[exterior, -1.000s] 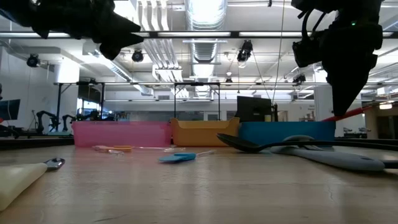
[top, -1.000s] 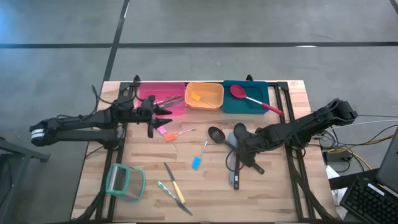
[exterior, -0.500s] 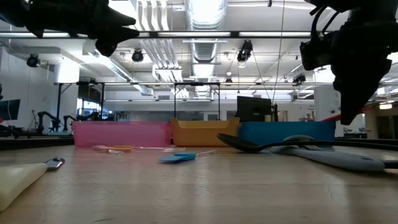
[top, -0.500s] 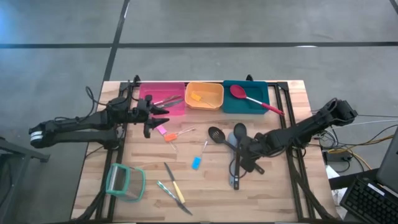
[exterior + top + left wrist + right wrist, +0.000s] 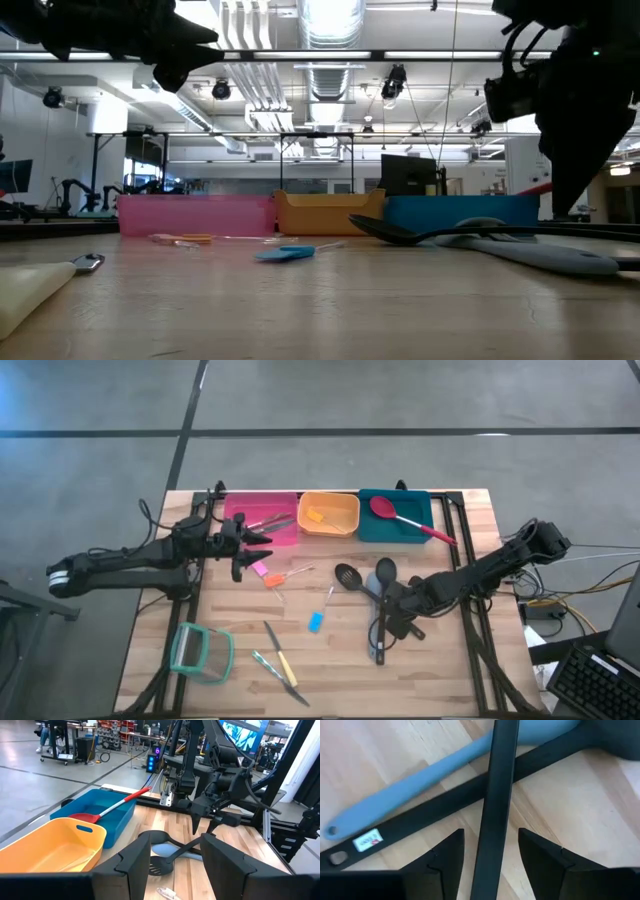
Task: Pick & Place Kitchen Items
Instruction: Put the black spoon into the blue bin
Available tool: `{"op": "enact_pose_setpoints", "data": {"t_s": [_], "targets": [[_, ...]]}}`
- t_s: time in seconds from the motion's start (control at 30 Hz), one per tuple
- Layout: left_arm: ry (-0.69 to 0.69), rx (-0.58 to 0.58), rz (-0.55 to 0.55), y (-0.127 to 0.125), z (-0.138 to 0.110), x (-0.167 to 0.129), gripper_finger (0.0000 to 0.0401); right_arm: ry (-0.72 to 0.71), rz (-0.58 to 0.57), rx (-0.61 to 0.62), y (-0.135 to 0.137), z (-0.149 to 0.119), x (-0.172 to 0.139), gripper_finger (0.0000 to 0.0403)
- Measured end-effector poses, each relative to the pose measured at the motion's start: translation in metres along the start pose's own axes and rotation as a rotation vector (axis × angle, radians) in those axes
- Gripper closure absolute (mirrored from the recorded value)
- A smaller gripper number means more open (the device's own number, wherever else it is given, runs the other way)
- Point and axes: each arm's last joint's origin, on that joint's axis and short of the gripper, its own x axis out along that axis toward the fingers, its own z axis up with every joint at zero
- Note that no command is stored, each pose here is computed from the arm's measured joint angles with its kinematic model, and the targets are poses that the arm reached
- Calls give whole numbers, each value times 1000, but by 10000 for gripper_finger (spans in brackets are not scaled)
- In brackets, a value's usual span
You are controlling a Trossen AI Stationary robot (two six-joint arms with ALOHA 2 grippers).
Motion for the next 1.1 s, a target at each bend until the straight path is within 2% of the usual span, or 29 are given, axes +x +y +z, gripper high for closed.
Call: {"op": "enact_pose_setpoints", "data": {"t_s": [0.23,0.4,0.57,0.77,1.1], "targets": [[4,-1,0,0,-1,1,224,41,-62,-32,2,-1,19,197],[8,-4,0,0,-1,1,224,70,-121,-56,3,-3,33,200],[18,-7,1,1,-2,3,224,76,-129,-54,4,-2,37,237],[31,-10,3,1,-4,5,224,69,-120,-49,1,-3,30,327],[33,-9,3,2,-4,6,224,-29,-91,-61,-1,-4,6,328]]}}
